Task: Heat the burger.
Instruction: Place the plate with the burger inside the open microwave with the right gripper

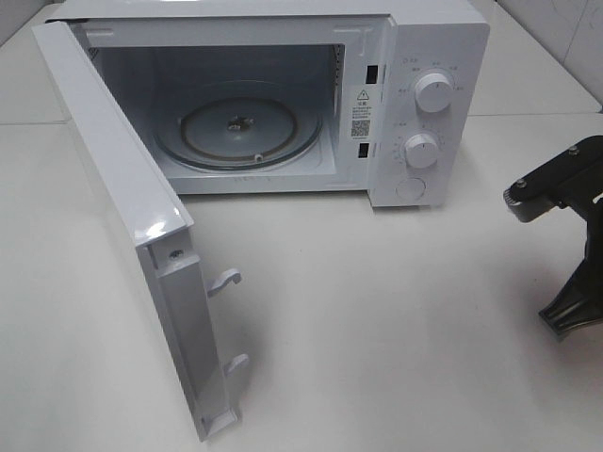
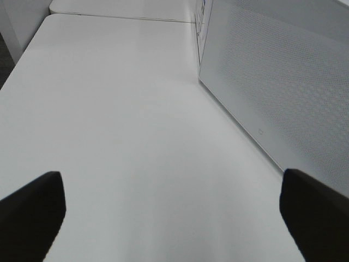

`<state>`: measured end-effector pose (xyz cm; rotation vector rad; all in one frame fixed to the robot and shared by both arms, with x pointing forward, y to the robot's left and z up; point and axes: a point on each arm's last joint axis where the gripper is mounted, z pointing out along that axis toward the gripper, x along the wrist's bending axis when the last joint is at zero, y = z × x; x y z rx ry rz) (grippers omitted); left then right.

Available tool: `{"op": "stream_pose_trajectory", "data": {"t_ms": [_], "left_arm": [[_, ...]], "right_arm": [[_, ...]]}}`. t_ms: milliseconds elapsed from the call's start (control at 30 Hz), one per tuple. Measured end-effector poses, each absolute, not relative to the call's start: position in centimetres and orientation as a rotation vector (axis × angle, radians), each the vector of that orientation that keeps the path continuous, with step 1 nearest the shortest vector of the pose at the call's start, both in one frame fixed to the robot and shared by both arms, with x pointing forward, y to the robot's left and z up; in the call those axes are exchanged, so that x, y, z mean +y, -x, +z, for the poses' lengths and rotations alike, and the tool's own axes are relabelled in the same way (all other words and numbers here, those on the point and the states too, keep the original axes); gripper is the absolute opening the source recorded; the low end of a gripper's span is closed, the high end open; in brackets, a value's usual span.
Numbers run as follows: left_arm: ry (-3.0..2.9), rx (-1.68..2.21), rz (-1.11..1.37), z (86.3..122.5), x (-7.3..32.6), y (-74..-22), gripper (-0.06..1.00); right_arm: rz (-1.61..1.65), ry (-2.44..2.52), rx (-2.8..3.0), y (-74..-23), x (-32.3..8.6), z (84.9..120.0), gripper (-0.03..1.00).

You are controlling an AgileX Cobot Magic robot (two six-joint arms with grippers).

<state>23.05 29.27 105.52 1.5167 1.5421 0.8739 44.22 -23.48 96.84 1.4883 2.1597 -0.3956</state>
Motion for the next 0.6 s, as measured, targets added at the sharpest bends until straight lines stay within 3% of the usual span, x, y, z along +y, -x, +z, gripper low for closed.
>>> {"op": "stream_pose_trajectory", "data": {"t_ms": [600], "left_arm": [[-1.517, 1.542, 0.874, 105.5, 29.3, -23.0, 0.99]], "right_arm": [[-0.357, -1.3, 2.258, -41.5, -21.3, 97.0, 0.04]]}}
